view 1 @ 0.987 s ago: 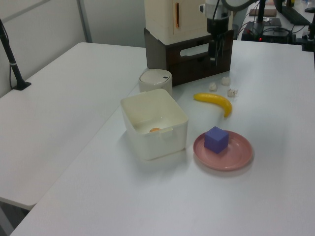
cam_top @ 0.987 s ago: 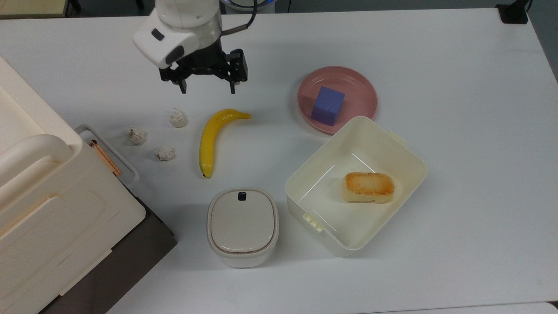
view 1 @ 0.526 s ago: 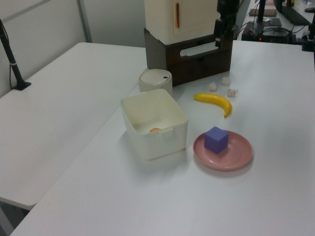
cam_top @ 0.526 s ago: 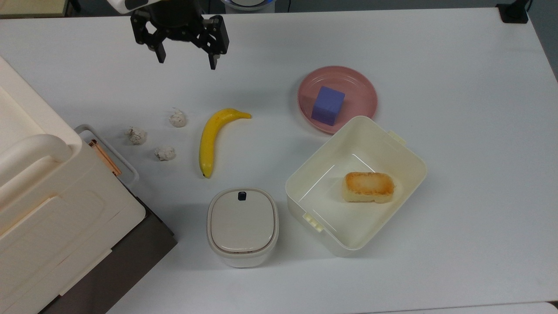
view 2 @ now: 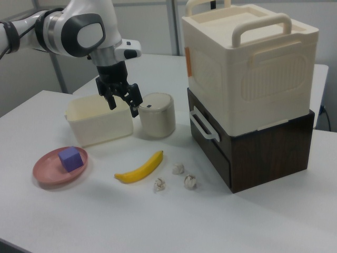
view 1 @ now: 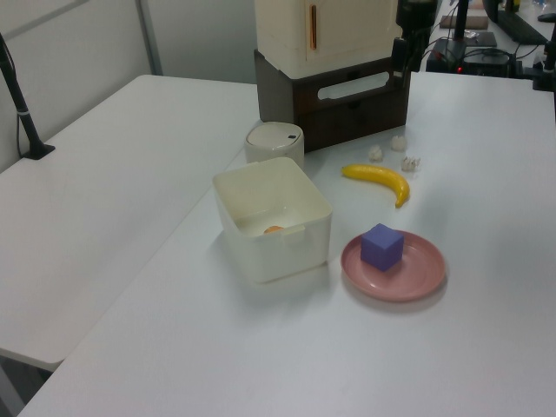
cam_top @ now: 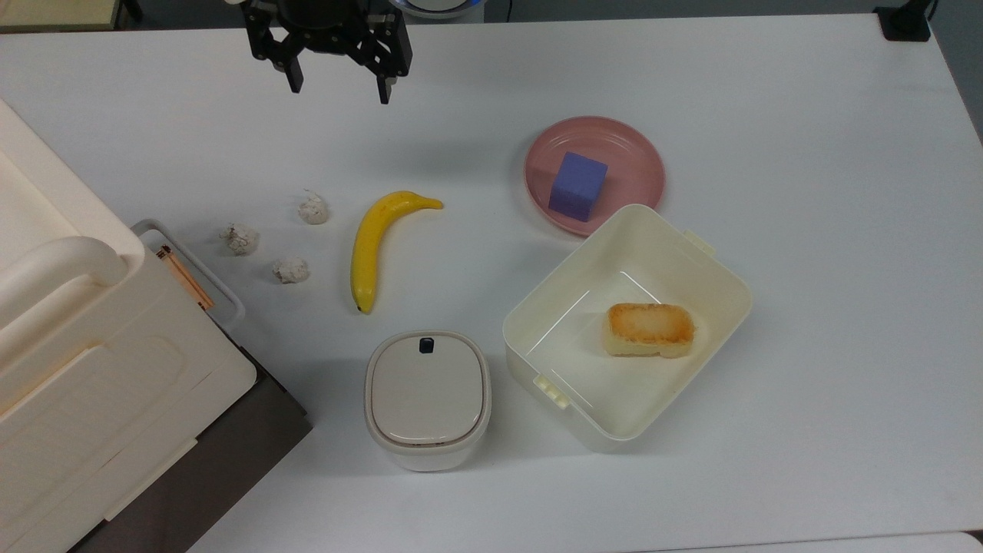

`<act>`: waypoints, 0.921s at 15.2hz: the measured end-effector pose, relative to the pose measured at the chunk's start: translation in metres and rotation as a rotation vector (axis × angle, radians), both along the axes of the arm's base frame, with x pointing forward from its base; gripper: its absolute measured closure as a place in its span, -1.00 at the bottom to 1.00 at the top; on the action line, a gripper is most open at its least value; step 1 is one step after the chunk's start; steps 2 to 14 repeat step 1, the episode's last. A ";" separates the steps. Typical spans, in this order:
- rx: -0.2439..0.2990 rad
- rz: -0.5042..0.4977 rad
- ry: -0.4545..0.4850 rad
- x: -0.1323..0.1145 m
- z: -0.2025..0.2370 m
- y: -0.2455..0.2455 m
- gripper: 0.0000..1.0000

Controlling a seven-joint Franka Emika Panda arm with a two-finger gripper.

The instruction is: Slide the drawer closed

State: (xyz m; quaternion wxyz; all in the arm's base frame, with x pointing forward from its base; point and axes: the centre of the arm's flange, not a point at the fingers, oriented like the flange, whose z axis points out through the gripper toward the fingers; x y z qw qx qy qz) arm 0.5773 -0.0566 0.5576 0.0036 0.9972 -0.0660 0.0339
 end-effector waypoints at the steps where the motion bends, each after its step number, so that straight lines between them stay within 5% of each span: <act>1: 0.000 0.001 0.001 0.000 0.000 0.001 -1.00; 14: 0.000 0.001 0.001 0.000 0.000 0.001 -1.00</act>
